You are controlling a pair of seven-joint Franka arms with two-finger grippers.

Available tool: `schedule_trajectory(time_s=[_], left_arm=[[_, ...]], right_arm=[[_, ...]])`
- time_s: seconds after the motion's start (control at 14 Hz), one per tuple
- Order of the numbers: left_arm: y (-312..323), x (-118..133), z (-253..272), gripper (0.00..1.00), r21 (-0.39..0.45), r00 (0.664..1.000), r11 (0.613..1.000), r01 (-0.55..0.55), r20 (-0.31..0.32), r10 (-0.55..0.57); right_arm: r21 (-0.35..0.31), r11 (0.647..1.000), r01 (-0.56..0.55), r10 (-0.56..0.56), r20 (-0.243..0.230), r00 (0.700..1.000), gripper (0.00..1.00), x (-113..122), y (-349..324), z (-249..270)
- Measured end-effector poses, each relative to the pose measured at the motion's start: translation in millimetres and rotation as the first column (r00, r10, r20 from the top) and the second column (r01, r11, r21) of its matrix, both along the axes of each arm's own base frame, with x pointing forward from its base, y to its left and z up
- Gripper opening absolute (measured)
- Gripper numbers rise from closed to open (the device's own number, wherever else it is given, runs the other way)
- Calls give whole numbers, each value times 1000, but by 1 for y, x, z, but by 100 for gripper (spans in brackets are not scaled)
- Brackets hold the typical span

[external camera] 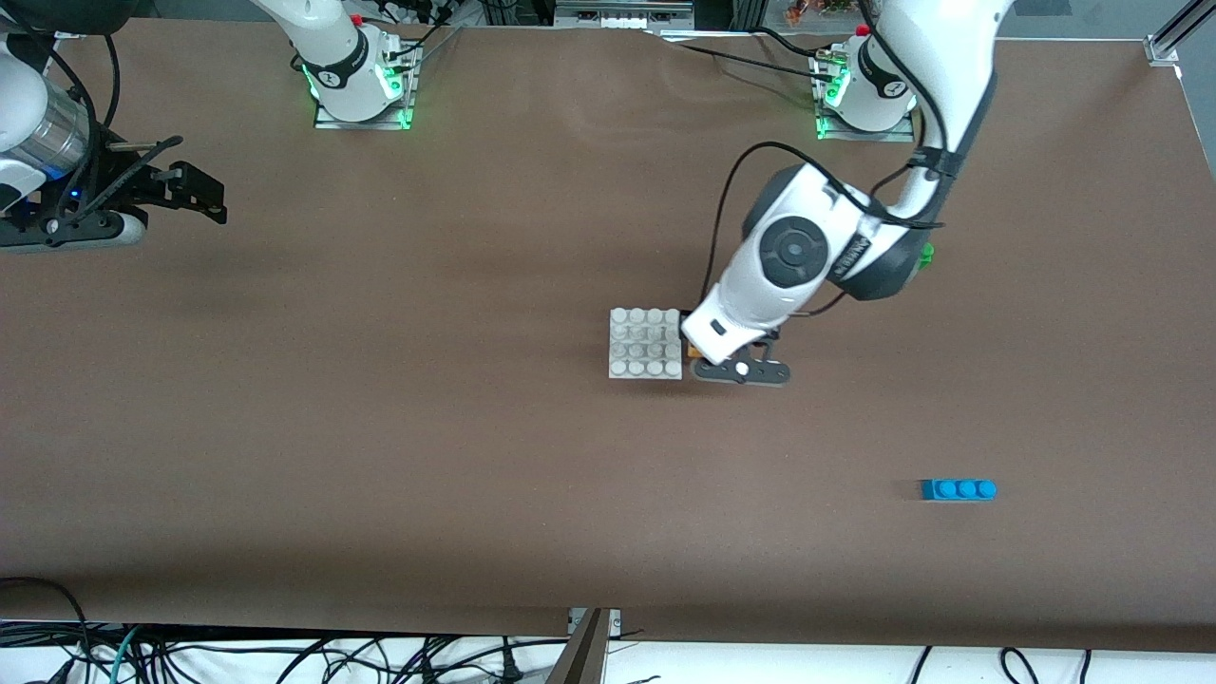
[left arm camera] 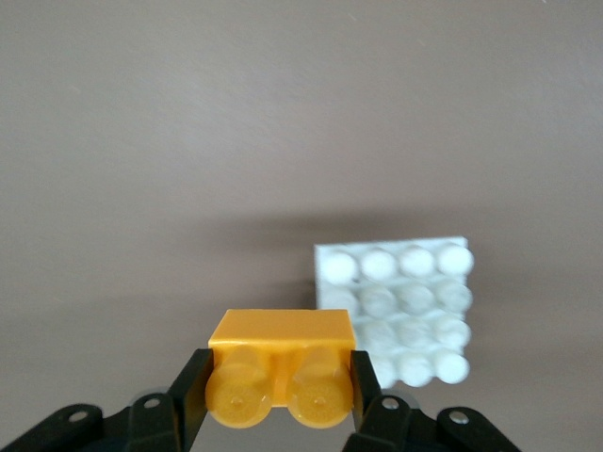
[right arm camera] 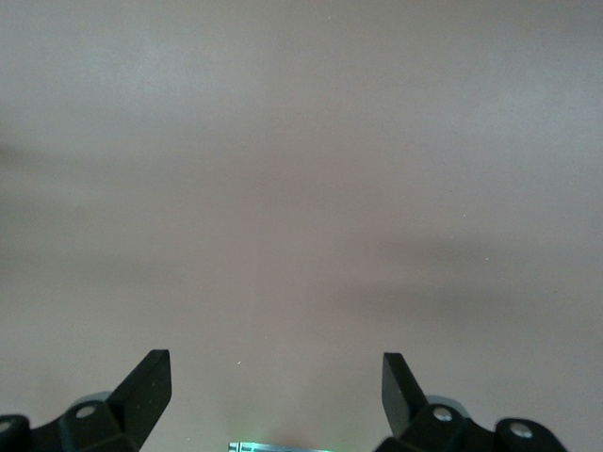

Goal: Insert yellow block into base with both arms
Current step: 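Carry the yellow block with the left gripper over the white base plate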

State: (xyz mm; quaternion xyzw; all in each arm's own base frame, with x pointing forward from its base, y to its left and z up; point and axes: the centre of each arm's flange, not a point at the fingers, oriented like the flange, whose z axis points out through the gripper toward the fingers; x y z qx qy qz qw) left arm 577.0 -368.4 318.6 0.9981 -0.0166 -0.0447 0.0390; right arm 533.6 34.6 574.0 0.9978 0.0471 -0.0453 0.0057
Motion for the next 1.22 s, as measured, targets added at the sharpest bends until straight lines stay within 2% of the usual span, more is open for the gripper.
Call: schedule_trajectory(time_s=[0.14,0.29,0.57,1.22], left_arm=[[-37,-20,-19,63,10,1000,1000,7,-24,-6],[-57,-28,-42,63,10,999,1000,16,-35,-16],[-72,-29,-76,63,-10,1000,1000,21,-20,-21],[-74,-29,-79,63,1,1000,1000,12,-17,-12]], right_arm=[[0,1000,0,0,3,1000,99,-1,0,2],[0,1000,0,0,1,1000,99,-1,0,2],[0,1000,4,-4,-8,1000,99,-4,-3,4],[0,1000,6,-6,-11,1000,99,-5,-4,4]])
